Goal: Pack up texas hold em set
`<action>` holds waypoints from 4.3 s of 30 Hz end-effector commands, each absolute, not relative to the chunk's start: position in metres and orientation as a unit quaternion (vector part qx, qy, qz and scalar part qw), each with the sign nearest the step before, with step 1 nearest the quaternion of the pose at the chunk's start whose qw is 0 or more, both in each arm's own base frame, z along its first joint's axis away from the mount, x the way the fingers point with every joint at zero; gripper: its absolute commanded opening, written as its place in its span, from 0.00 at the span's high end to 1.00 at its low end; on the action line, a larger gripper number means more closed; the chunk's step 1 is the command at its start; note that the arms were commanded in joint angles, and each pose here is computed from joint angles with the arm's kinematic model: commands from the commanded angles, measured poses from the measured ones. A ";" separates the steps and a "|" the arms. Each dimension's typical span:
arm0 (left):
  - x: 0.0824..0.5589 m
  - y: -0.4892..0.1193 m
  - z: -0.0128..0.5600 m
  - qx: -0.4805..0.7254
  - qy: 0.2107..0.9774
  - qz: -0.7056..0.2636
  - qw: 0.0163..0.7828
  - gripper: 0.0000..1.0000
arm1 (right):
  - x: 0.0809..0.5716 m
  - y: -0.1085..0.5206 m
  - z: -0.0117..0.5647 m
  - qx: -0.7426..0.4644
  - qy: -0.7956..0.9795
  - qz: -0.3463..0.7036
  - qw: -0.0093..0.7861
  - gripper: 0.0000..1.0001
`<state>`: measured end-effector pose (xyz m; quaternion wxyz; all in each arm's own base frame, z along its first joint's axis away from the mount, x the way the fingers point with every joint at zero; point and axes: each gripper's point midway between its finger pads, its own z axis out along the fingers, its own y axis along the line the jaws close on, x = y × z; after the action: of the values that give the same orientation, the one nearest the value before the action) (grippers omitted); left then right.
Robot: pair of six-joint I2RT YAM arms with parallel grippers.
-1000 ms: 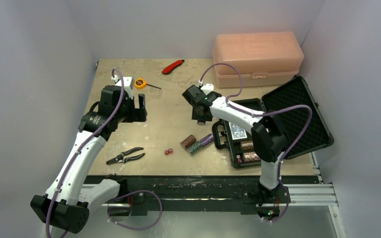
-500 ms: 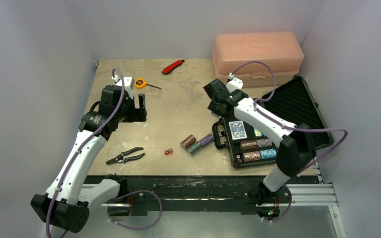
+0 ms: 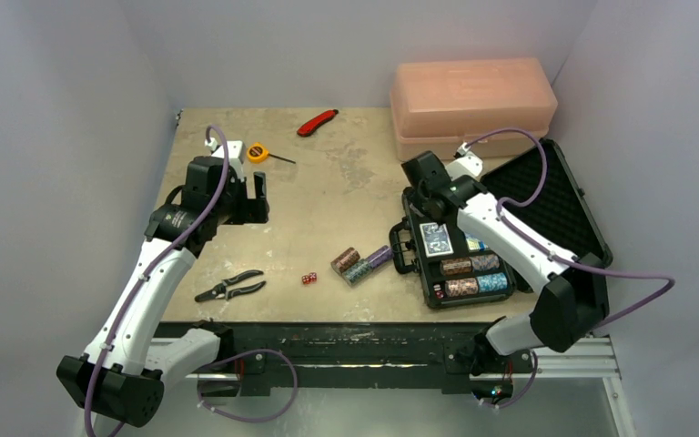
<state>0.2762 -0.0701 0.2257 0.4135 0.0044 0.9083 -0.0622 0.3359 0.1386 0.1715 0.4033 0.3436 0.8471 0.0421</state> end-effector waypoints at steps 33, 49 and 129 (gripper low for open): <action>0.267 -0.064 0.235 0.011 0.900 -0.045 0.433 0.16 | 0.366 0.095 0.130 0.541 0.790 -0.051 0.284 1.00; 0.264 -0.058 0.239 0.004 0.896 -0.035 0.443 0.16 | 0.371 0.093 0.118 0.558 0.784 -0.054 0.266 1.00; 0.261 -0.055 0.245 0.002 0.890 -0.032 0.454 0.16 | 0.383 0.078 0.137 0.422 0.840 -0.001 0.342 0.17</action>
<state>0.2600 -0.0570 0.2378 0.4373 -0.0044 0.8985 -0.0376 0.3826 0.0954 0.1197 0.2920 0.4500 0.8436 0.0236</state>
